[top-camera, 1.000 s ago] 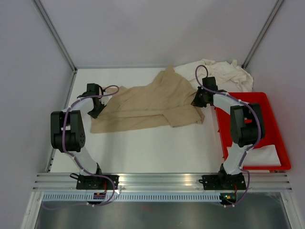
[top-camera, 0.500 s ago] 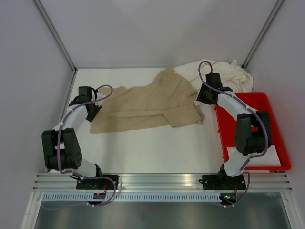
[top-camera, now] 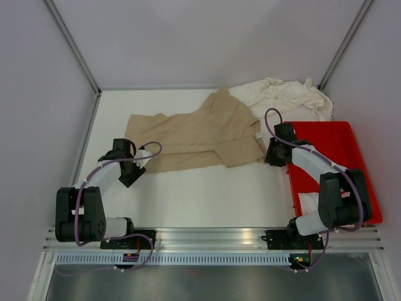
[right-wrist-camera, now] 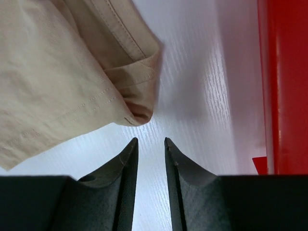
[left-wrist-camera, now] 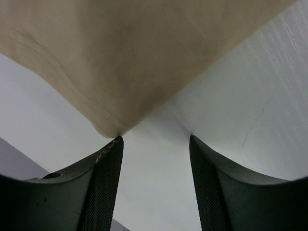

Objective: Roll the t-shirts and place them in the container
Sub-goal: Fold the tshirt

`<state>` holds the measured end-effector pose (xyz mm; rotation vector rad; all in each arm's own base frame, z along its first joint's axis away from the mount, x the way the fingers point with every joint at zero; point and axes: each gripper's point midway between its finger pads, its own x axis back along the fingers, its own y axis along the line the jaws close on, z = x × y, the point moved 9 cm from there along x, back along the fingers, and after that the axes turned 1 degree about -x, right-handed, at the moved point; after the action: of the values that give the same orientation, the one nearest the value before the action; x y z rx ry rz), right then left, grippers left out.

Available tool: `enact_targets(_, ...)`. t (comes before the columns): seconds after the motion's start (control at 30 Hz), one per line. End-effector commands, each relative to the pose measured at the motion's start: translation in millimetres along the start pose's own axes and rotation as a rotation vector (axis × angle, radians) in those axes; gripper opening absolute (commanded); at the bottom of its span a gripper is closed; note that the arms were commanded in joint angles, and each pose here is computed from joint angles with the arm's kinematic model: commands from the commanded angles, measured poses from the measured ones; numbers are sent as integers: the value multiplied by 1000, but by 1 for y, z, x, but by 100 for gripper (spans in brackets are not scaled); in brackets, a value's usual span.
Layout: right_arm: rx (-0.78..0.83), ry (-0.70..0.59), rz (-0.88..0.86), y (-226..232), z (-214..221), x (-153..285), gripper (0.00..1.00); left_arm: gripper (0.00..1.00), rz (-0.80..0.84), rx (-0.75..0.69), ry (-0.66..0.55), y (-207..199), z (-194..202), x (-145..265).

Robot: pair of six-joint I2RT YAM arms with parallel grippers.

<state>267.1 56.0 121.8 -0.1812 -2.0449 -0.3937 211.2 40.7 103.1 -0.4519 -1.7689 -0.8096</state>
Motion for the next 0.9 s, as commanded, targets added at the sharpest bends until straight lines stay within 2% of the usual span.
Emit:
enact_targets(0.0,-16,-22,-47,6,-2,-7,35,63,-61,-48,-43,10,-10,-19)
enact_targets(0.17,-5,-20,-48,6,-2,-18,38,59,-89,-50,-14,10,-7,-36)
enact_targets(0.3,1,-34,-74,8,-2,-23,40,51,-92,-52,-26,10,-8,-38)
enact_targets(0.37,4,-22,-61,7,-2,-30,41,40,-98,-48,-31,11,-9,-38)
enact_targets(0.43,7,-2,-84,9,0,-38,41,23,-104,-41,-36,13,-10,-38)
enact_targets(0.47,7,9,-96,9,3,-40,38,15,-107,-44,-35,13,-10,-37)
enact_targets(0.5,-4,4,-103,10,3,-42,27,3,-109,-39,-35,13,-10,-37)
enact_targets(0.57,-20,15,-91,6,10,-47,12,2,-119,-38,-37,14,-10,-35)
enact_targets(0.6,-37,9,-94,3,9,-47,0,2,-127,-45,-30,14,-9,-34)
enact_targets(0.77,-160,5,-87,-21,16,-36,0,2,-224,-77,-26,29,-6,-17)
enact_targets(0.87,-172,-14,-66,-28,19,-20,0,2,-254,-94,-35,37,-3,-4)
